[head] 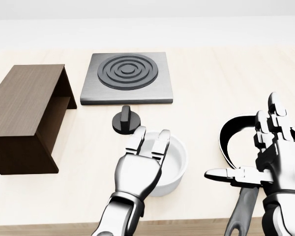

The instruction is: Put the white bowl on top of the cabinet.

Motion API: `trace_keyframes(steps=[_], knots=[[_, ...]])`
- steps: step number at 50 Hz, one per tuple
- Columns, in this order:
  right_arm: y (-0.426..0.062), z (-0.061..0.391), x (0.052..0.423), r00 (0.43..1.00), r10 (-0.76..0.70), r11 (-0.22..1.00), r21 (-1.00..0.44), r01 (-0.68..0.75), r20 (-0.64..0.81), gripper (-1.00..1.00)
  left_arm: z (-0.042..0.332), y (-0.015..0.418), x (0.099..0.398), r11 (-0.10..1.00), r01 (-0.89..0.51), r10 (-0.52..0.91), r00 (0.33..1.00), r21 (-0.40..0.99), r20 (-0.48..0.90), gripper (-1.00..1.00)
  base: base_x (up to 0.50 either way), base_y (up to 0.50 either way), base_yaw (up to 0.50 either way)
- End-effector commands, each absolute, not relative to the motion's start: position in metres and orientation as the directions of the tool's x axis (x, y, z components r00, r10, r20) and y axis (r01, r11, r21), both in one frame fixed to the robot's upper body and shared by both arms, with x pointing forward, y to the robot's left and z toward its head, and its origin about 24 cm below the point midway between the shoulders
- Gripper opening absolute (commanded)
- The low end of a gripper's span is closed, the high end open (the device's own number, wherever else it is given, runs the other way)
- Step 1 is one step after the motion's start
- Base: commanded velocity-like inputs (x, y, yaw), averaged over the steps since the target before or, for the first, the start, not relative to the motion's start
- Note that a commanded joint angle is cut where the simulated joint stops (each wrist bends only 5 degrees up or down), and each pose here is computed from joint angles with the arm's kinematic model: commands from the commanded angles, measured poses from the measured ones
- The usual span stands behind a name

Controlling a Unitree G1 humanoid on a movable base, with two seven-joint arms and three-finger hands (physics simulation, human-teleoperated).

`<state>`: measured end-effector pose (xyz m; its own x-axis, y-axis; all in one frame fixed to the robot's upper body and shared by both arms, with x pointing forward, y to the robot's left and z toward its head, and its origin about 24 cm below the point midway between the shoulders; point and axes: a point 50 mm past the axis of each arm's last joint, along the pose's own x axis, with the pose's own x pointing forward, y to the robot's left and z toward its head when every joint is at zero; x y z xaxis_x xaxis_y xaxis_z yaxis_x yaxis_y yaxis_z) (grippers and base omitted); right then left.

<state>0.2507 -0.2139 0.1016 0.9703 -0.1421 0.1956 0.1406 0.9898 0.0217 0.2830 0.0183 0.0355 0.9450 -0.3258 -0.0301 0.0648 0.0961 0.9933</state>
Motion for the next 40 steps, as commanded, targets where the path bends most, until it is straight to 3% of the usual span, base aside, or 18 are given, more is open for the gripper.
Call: trace_keyframes(steps=[1,31,32,33,34,40], knots=[[-0.213,0.102,0.251,0.971,-0.139,0.990,0.023,0.138,0.196,1.00,0.029,0.019,0.289,0.065,0.102,-0.325,0.943,0.993,-0.076,1.00,0.00,0.00,0.00],[-0.213,0.102,0.249,0.970,-0.134,0.991,0.024,0.132,0.201,1.00,0.013,0.018,0.295,0.077,0.147,-0.323,0.939,0.986,-0.115,1.00,0.00,0.00,0.00],[-0.213,0.103,0.249,0.970,-0.135,0.991,0.025,0.133,0.203,1.00,0.013,0.018,0.295,0.082,0.145,-0.322,0.940,0.986,-0.111,-0.16,0.00,0.00,0.00],[-0.213,0.103,0.249,0.969,-0.135,0.991,0.025,0.133,0.205,1.00,0.013,0.018,0.295,0.083,0.145,-0.322,0.940,0.986,-0.111,-0.16,0.00,0.00,0.00],[-0.213,0.103,0.249,0.970,-0.135,0.991,0.025,0.133,0.204,1.00,0.013,0.018,0.295,0.083,0.145,-0.322,0.940,0.986,-0.111,-1.00,0.00,0.00,0.00],[-0.212,0.102,0.249,0.971,-0.133,0.991,0.023,0.131,0.198,1.00,0.012,0.018,0.294,0.078,0.144,-0.323,0.940,0.987,-0.111,-1.00,0.00,0.00,0.00]])
